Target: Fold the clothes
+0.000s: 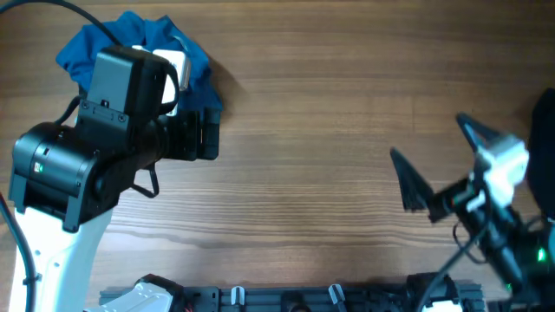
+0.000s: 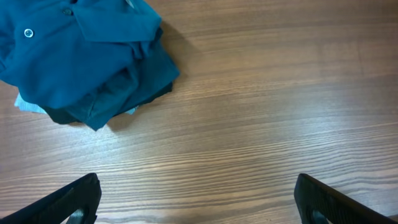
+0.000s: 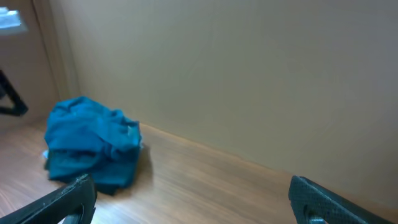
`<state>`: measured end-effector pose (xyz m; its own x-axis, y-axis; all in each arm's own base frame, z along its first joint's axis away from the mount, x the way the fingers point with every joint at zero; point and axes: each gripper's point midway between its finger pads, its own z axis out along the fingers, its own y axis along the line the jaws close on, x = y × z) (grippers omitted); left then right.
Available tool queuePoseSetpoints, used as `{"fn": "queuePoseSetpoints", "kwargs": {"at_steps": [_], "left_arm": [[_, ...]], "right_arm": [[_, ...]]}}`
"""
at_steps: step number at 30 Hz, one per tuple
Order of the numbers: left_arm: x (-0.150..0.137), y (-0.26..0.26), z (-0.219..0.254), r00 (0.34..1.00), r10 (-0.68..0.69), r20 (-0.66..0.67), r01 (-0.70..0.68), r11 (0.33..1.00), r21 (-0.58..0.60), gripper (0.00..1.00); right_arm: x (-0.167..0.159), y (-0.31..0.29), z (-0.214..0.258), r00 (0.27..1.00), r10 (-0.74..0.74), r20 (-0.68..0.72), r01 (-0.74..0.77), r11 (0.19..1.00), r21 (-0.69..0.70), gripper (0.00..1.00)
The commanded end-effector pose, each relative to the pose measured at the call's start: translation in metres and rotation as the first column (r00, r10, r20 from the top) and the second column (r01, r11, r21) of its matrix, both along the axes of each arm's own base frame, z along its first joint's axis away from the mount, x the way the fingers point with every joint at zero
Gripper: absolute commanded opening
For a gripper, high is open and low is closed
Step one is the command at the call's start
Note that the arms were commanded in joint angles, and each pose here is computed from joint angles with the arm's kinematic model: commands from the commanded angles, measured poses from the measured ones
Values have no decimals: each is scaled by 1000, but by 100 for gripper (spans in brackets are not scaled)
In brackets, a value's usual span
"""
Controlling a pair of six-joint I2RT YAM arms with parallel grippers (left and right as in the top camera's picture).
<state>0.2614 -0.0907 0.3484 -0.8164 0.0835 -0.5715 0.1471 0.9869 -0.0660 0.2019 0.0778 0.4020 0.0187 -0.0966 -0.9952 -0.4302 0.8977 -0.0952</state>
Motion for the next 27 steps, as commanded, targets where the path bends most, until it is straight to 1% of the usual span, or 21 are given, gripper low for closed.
{"fn": "queuePoseSetpoints", "kwargs": {"at_steps": [1,5,7,10,12,19,20,27], "left_arm": [[1,1,1,1000,17,7,-17,1000,-1,100],[1,1,1,1000,17,7,-17,1000,-2,100],[1,1,1,1000,17,7,-17,1000,-1,100],[1,1,1,1000,17,7,-17,1000,-1,100],[1,1,1,1000,17,7,-17,1000,-1,100],[1,1,1,1000,17,7,-17,1000,-1,100],[1,1,1,1000,17,7,-17,1000,-1,100],[1,1,1,1000,17,7,-17,1000,-1,100]], "right_arm": [[-8,-17,-45,995,-96,5,97,994,-57,100],[-15,-15,-103,996,-85,-22,84,995,-54,100],[-13,-14,-122,997,-75,-18,74,996,-53,100],[-5,-12,-146,997,-71,26,72,996,-45,100],[4,-12,-161,997,-71,28,73,996,-44,100],[28,-10,-223,995,-75,-60,78,995,58,100],[30,-9,-225,995,-75,-59,80,992,93,100],[30,-9,-225,996,-75,-52,79,992,93,100]]}}
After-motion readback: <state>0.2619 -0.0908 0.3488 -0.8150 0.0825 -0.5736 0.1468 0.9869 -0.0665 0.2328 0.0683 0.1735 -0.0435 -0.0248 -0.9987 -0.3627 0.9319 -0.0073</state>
